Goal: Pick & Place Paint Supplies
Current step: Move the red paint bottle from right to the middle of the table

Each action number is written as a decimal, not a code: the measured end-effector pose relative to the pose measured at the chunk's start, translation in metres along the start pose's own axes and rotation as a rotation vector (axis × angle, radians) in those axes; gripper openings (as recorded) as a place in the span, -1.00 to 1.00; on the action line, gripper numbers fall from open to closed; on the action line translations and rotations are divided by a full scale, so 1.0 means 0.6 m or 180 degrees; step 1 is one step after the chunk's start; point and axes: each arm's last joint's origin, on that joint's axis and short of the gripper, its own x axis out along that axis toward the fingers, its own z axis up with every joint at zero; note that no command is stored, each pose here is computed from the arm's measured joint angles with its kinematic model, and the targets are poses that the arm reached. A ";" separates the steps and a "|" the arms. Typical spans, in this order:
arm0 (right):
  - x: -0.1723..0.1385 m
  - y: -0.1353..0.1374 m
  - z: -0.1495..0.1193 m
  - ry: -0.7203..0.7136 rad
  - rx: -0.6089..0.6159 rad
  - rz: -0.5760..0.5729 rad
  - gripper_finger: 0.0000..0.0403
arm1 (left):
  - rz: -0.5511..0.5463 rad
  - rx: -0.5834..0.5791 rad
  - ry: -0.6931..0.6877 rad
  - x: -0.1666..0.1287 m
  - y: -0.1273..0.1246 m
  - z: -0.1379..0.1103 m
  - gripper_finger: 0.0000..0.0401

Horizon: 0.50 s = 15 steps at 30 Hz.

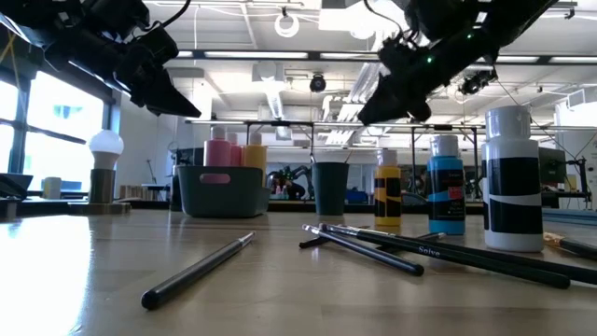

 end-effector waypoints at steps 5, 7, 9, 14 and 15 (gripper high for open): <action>-0.017 0.021 0.004 -0.0022 -0.0257 0.0199 -0.53 | 0.0002 0.0000 0.0000 0.000 0.000 0.000 -1.00; -0.022 0.026 0.012 0.0039 -0.0304 0.0073 -0.53 | 0.0002 0.0000 0.0000 0.000 0.000 0.000 -1.00; -0.029 0.031 0.024 0.0119 -0.0418 -0.0106 -0.53 | 0.0003 0.0000 0.0001 0.000 0.000 0.000 -1.00; -0.047 0.040 0.057 0.0202 -0.0656 -0.0387 -0.53 | 0.0003 -0.0001 0.0001 0.000 0.000 0.000 -1.00; -0.049 0.041 0.061 0.0206 -0.0690 -0.0402 -0.53 | 0.0003 -0.0002 0.0001 0.000 0.000 0.000 -1.00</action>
